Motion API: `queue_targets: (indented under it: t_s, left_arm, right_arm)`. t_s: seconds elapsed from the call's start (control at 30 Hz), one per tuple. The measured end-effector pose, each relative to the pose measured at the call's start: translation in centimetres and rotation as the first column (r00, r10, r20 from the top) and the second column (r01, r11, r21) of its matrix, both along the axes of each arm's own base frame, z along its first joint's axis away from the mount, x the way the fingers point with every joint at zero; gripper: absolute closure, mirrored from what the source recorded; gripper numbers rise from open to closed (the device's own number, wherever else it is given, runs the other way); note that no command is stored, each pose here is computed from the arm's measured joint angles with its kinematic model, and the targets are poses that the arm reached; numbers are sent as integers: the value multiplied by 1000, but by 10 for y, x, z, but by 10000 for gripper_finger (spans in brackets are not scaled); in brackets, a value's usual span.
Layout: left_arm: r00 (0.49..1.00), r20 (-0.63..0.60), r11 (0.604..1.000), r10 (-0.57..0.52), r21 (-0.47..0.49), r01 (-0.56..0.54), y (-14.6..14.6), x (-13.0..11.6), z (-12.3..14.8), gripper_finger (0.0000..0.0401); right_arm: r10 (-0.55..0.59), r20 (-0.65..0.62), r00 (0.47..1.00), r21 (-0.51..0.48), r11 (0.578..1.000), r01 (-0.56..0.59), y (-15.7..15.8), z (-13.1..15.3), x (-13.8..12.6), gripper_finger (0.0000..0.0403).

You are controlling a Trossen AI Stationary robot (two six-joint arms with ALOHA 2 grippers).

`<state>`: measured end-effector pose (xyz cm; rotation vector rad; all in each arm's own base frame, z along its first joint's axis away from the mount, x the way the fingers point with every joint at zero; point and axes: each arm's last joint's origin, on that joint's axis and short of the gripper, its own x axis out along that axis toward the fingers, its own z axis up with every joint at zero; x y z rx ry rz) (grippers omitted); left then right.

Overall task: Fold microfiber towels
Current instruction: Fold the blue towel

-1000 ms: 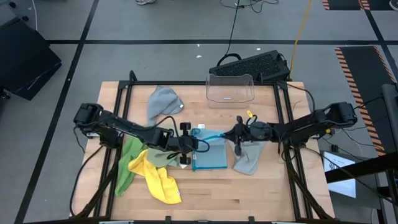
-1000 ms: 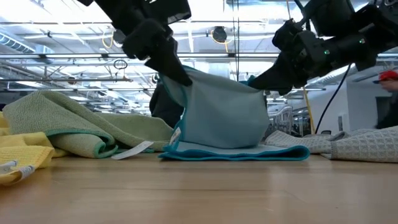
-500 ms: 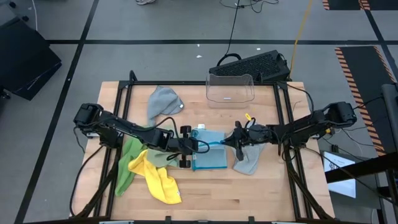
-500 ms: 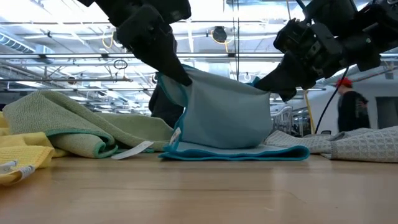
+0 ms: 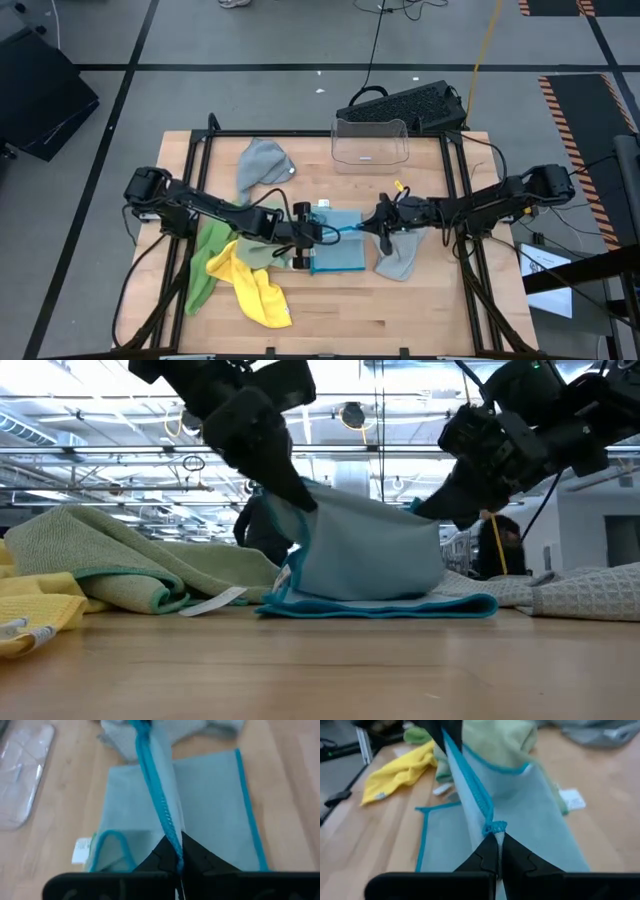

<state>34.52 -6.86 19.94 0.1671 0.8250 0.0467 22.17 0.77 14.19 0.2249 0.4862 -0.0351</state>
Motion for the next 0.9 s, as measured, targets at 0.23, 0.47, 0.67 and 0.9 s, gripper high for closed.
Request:
queue_targets:
  t_s: [0.23, 0.47, 0.67, 0.9]
  left_arm:
    - [1000, -25, 1000, -15, -11, 15, 0, 3, -8, 391]
    - [999, -34, 1000, -13, -17, 13, 0, 2, -9, 391]
    - [998, -48, 998, -45, -51, 43, -2, 1, -9, 391]
    - [999, -36, 996, -35, -85, 32, -6, 1, -9, 391]
  right_arm:
    - [39, -7, 999, 20, 999, -39, 6, -1, -1, 399]
    - [55, -4, 998, 55, 997, -55, 10, 0, -1, 399]
    - [89, -19, 996, 56, 995, -88, 17, -2, -2, 380]
    - [103, -44, 994, 57, 993, -100, 20, -4, -4, 317]
